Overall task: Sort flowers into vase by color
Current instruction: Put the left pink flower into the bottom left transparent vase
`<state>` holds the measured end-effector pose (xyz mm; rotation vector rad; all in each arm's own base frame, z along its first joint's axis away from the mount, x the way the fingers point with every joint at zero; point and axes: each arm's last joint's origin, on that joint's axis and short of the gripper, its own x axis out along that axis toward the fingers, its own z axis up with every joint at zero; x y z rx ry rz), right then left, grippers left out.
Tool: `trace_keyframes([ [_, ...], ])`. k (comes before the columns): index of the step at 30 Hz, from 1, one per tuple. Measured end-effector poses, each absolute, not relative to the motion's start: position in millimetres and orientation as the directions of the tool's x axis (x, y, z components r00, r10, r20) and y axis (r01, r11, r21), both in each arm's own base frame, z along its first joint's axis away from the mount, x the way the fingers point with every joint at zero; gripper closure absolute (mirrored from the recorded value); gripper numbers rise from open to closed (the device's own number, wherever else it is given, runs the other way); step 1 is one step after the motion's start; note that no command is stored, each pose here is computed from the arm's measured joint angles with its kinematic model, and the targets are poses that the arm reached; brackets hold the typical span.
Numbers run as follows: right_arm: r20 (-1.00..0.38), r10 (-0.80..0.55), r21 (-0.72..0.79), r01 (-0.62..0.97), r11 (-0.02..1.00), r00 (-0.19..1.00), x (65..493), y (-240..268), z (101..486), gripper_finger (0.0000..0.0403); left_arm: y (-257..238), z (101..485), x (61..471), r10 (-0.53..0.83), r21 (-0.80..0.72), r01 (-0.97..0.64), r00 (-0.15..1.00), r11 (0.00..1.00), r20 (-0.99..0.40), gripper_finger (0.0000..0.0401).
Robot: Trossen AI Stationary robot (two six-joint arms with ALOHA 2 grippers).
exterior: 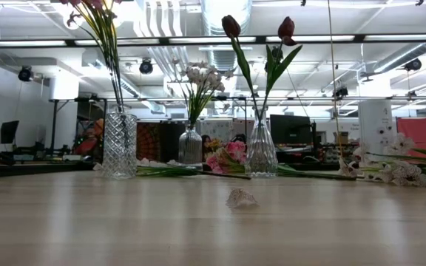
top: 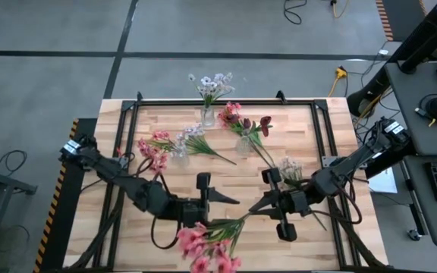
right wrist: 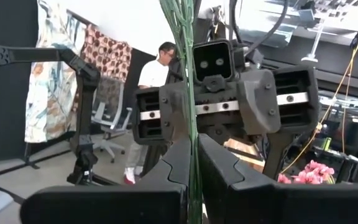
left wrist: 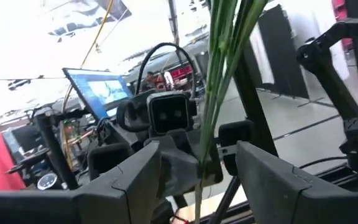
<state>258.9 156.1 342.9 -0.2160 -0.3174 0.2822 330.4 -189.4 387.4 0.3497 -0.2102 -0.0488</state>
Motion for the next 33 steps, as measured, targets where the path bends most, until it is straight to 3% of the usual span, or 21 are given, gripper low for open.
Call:
trace_keyframes([
  [13, 0.251, 0.254, -0.265, -0.186, 0.946, 0.934, 275.2, 146.0, 332.5, 0.0390, -180.6, 389.6, 335.6, -0.125, 0.328, 0.045, 0.966, 0.944, 0.226, 0.0215],
  [18, 0.251, 0.247, -0.265, -0.178, 0.947, 0.936, 276.2, 144.1, 332.4, 0.0390, -180.7, 389.4, 335.6, -0.125, 0.320, 0.048, 0.966, 0.946, 0.225, 0.0264],
  [25, 0.250, 0.246, -0.251, -0.182, 0.951, 0.936, 276.4, 143.7, 332.4, 0.0390, -180.7, 389.2, 335.6, -0.125, 0.291, 0.056, 0.967, 0.955, 0.224, 0.0382],
  [29, 0.244, 0.248, -0.239, -0.190, 0.952, 0.938, 276.5, 143.9, 331.7, 0.0380, -180.5, 389.2, 335.6, -0.118, 0.269, 0.055, 0.967, 0.961, 0.224, 0.0392],
  [33, 0.244, 0.244, -0.215, -0.193, 0.957, 0.939, 276.6, 143.7, 331.8, 0.0331, -179.3, 388.1, 336.0, -0.074, 0.262, 0.016, 0.975, 0.965, 0.210, 0.0399],
])
